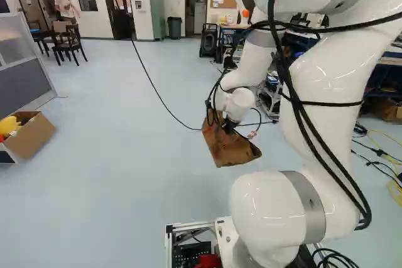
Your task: Pick up the grocery bag from the ground
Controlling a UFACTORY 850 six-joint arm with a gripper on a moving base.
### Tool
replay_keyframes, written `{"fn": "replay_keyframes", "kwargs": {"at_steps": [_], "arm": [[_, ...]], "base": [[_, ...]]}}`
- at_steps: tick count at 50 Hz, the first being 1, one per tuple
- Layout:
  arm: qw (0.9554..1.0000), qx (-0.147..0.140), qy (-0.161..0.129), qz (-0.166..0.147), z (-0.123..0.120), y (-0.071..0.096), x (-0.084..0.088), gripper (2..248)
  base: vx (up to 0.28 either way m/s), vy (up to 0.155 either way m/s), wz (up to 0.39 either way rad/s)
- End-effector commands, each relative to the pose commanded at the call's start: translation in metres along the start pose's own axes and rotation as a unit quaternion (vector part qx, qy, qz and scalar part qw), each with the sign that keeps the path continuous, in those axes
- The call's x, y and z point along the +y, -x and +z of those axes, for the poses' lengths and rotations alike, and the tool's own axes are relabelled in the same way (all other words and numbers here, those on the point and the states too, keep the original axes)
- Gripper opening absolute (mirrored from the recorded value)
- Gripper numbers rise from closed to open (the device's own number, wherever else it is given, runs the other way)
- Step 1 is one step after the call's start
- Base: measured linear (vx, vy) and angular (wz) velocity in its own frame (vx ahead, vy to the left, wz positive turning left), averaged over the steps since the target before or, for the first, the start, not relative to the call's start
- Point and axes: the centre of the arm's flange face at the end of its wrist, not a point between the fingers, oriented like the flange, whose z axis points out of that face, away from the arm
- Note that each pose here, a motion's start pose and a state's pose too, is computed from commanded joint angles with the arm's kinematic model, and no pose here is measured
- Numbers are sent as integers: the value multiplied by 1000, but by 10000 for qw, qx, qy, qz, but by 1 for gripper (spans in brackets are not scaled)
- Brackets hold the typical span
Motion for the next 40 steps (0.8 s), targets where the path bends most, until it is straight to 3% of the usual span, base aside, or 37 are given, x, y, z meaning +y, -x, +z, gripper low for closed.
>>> {"fn": "replay_keyframes", "kwargs": {"at_steps": [9, 18, 40], "arm": [[9985, 453, 174, 261, -21, 4, -3, 21], [9938, 932, 292, 528, -41, 9, -7, 21], [9738, 1967, 341, 1088, -81, 23, -18, 21]], "base": [[0, 0, 0], [0, 0, 0], [0, 0, 0]]}}
